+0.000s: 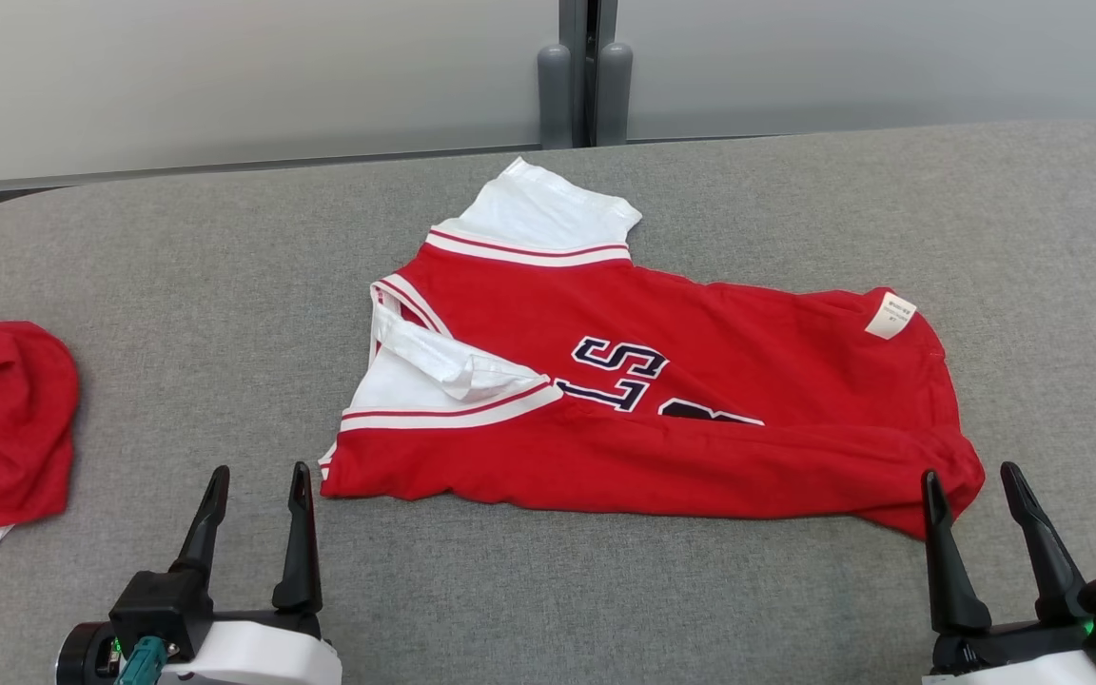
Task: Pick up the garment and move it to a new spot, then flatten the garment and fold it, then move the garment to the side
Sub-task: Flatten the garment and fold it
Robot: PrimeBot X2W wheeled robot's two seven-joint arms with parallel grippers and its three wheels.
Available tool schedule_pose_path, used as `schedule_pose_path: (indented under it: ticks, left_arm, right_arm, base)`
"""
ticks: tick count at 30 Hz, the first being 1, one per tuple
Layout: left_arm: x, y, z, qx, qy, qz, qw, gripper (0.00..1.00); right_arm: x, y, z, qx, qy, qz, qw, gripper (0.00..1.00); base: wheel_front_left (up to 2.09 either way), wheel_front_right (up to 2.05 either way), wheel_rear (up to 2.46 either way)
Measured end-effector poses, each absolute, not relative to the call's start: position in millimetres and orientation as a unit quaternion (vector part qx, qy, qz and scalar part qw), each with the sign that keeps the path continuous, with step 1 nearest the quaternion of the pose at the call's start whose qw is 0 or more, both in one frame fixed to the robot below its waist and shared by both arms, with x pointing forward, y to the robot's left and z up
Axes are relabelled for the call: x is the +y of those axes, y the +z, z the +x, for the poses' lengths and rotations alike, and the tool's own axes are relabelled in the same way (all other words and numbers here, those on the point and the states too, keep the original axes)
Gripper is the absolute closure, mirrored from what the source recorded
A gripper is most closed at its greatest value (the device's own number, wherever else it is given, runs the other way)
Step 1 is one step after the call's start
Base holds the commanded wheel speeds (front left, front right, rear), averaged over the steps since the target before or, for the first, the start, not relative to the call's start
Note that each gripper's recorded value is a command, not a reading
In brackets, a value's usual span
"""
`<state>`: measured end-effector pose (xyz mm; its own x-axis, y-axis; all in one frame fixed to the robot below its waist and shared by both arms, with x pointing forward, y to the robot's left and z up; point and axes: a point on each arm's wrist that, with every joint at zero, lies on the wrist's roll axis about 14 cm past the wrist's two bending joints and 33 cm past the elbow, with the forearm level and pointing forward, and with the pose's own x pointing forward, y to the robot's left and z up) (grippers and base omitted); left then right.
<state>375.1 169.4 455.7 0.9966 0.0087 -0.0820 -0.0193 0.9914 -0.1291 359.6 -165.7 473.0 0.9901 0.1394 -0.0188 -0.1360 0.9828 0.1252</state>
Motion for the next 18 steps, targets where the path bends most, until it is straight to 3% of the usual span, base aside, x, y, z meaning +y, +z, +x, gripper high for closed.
schedule_pose_path:
  ticks: [11, 18]
  left_arm:
    - [160.4, 433.2, 379.9, 0.087, -0.011, -0.091, 0.992, 0.00]
    - [143.2, 398.0, 397.2, 0.160, -0.049, -0.104, 0.980, 0.00]
  right_arm:
    - [-173.0, 461.9, 361.9, 0.029, 0.050, 0.078, 0.995, 0.00]
    - [-195.1, 413.7, 363.8, 0.100, 0.003, 0.097, 0.990, 0.00]
  base:
    - [0.00, 0.00, 0.00]
    - [0.00, 0.00, 0.00]
